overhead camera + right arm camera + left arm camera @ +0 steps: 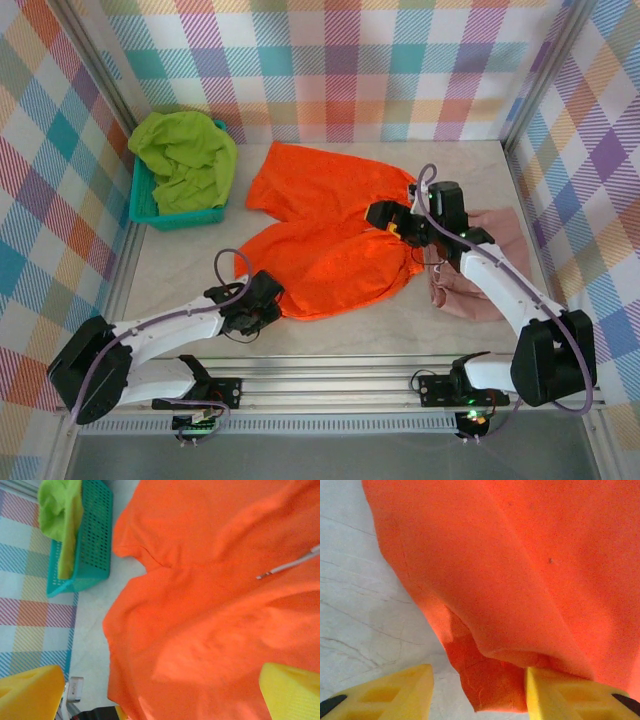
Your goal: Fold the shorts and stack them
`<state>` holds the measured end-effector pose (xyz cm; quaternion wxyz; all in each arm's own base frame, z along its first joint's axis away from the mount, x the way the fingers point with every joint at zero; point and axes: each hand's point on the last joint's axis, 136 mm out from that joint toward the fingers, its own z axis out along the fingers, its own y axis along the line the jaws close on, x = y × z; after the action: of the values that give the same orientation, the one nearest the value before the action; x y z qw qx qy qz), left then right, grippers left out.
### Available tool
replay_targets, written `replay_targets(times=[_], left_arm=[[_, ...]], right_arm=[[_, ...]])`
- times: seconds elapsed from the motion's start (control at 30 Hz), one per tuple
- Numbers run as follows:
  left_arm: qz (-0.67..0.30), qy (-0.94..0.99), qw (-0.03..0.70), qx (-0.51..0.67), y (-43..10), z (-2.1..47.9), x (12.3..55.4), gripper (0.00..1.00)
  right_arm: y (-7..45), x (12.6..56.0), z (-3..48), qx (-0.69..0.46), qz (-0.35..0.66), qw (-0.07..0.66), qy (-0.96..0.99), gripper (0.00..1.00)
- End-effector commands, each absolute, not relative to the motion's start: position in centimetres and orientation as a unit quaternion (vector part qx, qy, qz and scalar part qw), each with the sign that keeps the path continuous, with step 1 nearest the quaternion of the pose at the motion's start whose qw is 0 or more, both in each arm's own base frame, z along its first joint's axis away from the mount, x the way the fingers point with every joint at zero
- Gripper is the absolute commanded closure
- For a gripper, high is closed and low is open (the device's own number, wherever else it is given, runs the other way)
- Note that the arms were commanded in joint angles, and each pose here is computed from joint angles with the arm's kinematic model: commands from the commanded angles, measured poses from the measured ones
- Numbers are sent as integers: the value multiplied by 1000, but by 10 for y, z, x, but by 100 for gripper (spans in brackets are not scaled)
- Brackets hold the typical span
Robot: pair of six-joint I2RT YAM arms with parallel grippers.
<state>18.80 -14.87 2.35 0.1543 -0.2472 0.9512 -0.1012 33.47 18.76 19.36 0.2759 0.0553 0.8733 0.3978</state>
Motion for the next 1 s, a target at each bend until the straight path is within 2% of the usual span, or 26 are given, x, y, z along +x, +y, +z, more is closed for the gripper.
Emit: replay_targets(times=[0.0, 0.07, 0.2, 0.43, 0.63, 0.8, 0.97], left_arm=[[-112, 956, 149, -228, -162, 24, 192, 52], [-105, 957, 145, -227, -162, 20, 191, 56], [-101, 955, 157, -232, -159, 24, 195, 73], [-80, 943, 233, -223, -142, 67, 215, 99], [-56, 935, 267, -225, -108, 101, 222, 100], [27, 921, 318, -223, -52, 148, 214, 100], [77, 903, 364, -214, -18, 189, 205, 100]], right_arm=[[183, 329, 189, 48, 387, 278, 878, 0], [183, 329, 188, 49, 385, 276, 879, 0], [180, 328, 185, 54, 378, 274, 883, 1], [173, 321, 161, 73, 356, 253, 896, 1], [166, 315, 142, 89, 337, 230, 909, 0], [157, 304, 124, 113, 318, 203, 919, 1], [151, 293, 99, 140, 306, 169, 927, 0]])
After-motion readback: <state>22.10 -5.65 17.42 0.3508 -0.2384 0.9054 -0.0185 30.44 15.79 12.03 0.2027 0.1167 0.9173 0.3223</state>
